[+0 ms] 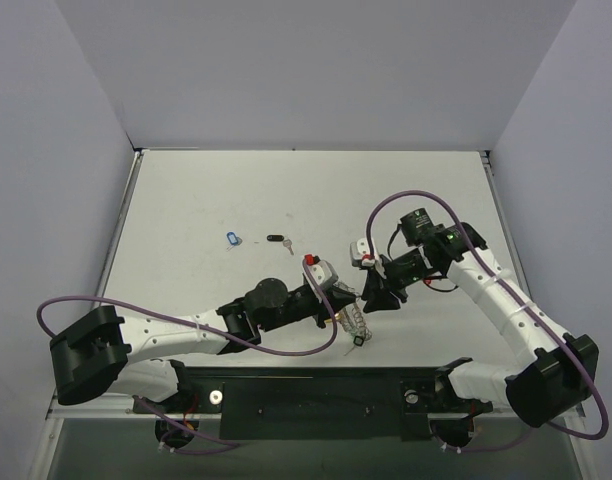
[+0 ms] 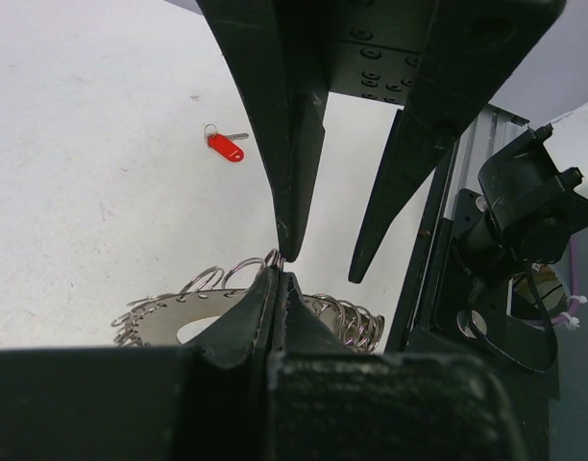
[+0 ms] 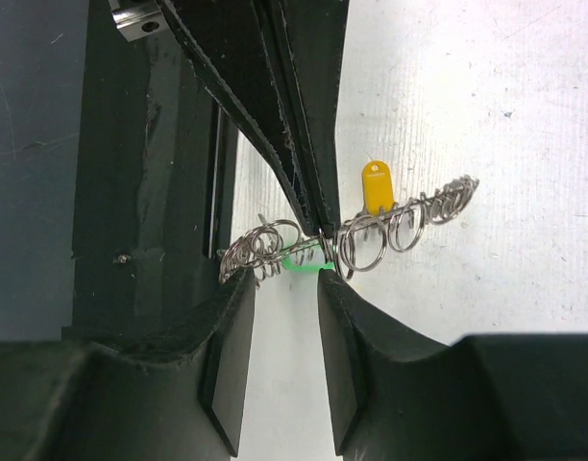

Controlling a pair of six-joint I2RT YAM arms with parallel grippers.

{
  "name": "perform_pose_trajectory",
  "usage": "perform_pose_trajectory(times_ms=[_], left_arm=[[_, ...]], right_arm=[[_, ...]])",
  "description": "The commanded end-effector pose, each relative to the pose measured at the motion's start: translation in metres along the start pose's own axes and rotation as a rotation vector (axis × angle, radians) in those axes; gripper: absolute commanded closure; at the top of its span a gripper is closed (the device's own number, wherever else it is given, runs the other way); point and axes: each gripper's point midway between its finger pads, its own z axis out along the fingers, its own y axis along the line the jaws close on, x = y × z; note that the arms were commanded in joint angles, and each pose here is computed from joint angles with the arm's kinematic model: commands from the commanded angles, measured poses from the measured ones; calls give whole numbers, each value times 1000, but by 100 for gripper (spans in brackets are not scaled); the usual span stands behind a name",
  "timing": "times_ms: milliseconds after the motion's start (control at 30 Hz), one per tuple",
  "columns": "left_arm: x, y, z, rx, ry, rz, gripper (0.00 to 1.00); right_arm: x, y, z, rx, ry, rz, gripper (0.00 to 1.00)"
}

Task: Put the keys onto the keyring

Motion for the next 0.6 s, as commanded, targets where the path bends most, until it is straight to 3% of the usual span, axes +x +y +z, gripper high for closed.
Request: perform_pose_trajectory(times_ms=[0, 367, 567], left_arm=[[-60, -17, 2, 54, -172, 2, 100], [-57, -22, -1, 86, -168, 0, 100], [-55, -21, -4, 85, -171, 1, 100]], right_arm=[[-1, 13, 6, -67, -23, 23, 71], [-9, -5, 3, -20, -22, -6, 60], [-20, 0, 3, -37, -68, -24, 62]])
